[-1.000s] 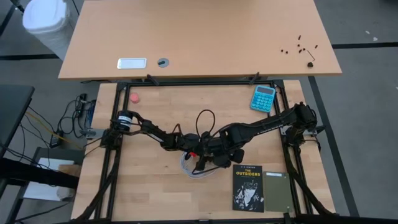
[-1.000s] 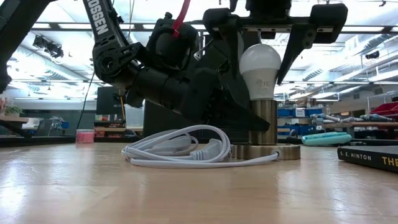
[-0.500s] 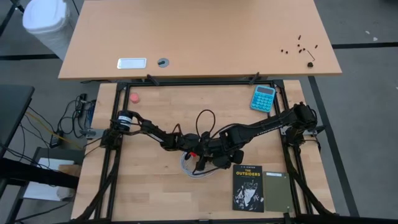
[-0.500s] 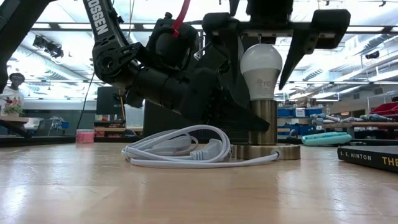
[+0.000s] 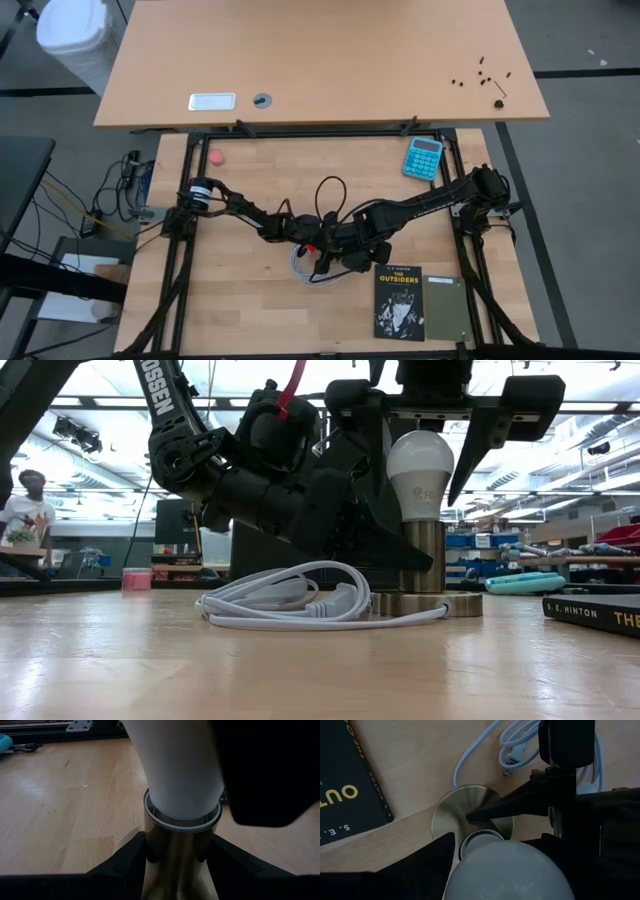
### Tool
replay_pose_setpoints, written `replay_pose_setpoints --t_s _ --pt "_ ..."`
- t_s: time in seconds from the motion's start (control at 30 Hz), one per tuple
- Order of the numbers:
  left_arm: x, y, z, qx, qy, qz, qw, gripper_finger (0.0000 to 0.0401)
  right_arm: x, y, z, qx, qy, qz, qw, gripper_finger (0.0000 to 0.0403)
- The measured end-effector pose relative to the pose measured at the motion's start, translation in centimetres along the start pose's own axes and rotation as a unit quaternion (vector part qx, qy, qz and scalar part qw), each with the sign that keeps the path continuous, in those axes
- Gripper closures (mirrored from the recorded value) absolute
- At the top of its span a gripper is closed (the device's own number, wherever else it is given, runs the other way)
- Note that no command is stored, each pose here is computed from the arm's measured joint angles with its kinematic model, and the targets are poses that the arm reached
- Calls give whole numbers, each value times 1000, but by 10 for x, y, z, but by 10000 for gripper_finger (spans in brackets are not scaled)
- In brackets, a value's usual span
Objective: Screw lightbulb
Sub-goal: Insert the white lightbulb into the silver lamp
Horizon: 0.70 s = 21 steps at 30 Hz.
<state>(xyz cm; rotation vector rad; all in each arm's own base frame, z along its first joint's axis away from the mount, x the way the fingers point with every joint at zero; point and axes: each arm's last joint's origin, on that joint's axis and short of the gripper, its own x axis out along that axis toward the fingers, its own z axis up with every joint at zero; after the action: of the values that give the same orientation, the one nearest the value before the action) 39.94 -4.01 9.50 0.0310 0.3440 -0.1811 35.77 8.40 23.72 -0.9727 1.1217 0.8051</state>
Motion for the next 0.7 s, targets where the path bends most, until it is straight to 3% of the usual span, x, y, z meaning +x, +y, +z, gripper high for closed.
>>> replay_pose_setpoints --t_s 0.2,0.7 --pt "0 0 0 -1 0 0 1000 217 0 0 0 1 6 -5 1000 144" --pt "0 0 0 -5 -1 1 1000 217 0 1 2 36 6 -9 999 142"
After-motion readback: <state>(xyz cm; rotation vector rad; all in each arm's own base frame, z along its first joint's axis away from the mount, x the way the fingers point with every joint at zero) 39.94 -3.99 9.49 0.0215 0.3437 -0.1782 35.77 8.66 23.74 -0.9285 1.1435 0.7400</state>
